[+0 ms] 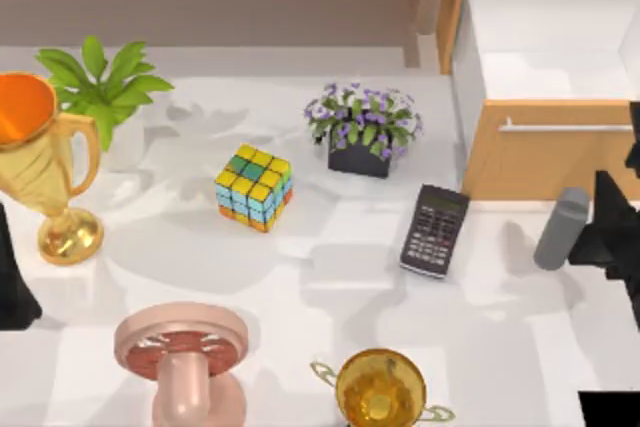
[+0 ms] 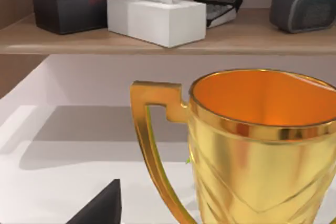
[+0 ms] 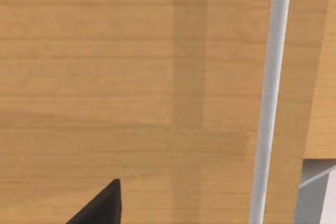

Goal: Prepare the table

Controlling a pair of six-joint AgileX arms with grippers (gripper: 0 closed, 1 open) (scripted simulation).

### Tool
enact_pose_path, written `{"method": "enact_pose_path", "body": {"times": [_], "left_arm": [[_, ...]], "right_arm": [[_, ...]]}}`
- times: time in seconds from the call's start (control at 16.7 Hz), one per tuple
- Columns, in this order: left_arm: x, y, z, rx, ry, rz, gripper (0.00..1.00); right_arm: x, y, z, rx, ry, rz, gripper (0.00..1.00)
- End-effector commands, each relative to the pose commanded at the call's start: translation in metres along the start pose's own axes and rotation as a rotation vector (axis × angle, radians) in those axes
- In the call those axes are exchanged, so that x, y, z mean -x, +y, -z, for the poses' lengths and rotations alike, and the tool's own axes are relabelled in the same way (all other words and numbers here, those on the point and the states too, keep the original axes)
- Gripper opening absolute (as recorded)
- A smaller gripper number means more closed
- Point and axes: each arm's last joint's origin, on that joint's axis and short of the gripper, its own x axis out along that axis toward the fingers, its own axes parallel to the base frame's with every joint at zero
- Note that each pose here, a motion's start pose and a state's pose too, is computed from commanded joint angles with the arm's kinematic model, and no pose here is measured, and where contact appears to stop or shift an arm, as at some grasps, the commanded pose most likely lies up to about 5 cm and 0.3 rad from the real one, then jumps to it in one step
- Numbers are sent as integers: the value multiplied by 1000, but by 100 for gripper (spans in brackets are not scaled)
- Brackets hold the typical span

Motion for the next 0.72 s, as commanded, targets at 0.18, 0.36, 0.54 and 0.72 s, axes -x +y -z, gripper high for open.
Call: {"method": "enact_pose_path", "body": {"times": [0.18,0.36,0.54,0.72], "left_arm": [[0,0,0,0,0,0,100],[0,0,0,0,0,0,100],[0,0,0,0,0,0,100],[0,0,0,0,0,0,100]], "right_arm": [[0,1,-1,0,-6,-4,100],[-9,0,-1,0,0,0,100],[-23,0,0,0,0,0,100],[-25,0,0,0,0,0,100]]}}
